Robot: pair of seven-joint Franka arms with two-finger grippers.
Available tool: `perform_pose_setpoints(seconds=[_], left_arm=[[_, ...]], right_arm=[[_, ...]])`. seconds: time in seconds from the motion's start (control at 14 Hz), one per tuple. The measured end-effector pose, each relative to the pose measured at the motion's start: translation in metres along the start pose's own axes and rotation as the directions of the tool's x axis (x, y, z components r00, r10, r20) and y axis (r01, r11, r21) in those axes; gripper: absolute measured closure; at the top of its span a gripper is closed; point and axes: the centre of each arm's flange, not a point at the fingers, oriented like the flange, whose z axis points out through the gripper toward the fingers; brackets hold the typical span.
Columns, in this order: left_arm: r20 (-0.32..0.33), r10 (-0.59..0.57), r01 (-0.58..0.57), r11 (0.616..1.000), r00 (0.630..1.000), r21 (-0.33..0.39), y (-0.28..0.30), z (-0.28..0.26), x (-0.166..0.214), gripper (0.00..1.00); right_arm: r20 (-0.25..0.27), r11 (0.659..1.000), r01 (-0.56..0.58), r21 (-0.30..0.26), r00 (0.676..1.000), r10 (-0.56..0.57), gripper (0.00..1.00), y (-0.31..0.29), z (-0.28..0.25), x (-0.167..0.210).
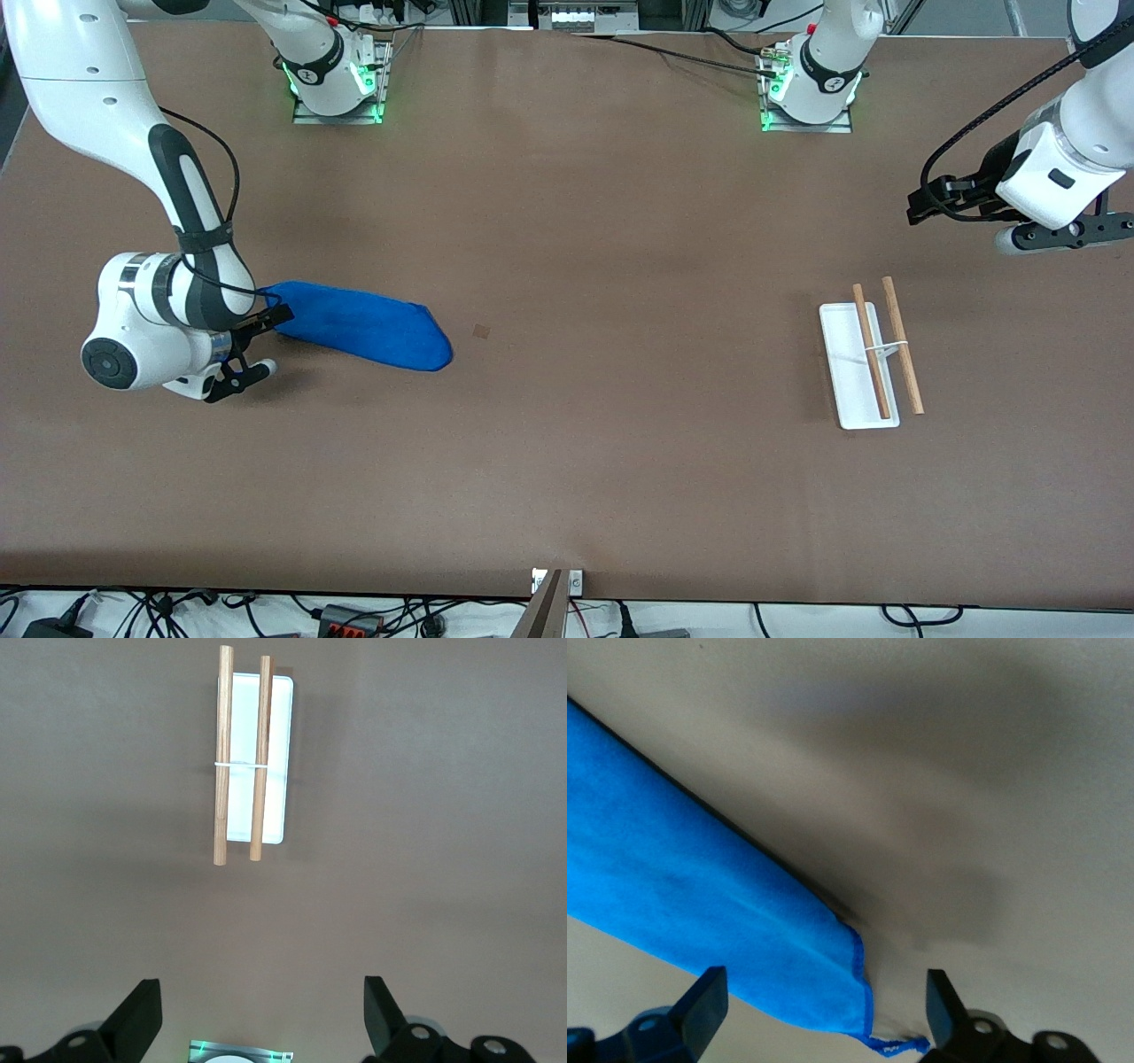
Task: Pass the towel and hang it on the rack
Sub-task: 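Lower the right gripper onto the towel end and close it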
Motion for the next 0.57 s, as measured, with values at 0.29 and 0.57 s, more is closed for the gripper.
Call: perform_pose_setpoints(seconds=[0.29, 0.57], left_arm=[[0.001, 0.000, 0.000, 1.000, 1.000, 0.000, 0.000, 0.000, 0.000, 0.00], [0.001, 0.000, 0.000, 1.000, 1.000, 0.000, 0.000, 0.000, 0.000, 0.00]], right_arm=[[-0.023, 0.997, -0.026, 0.069, 0.999, 0.027, 0.10, 0.001, 0.014, 0.006], [-0.026, 0.996, -0.036, 0.086, 0.999, 0.038, 0.24, 0.005, 0.018, 0.005]])
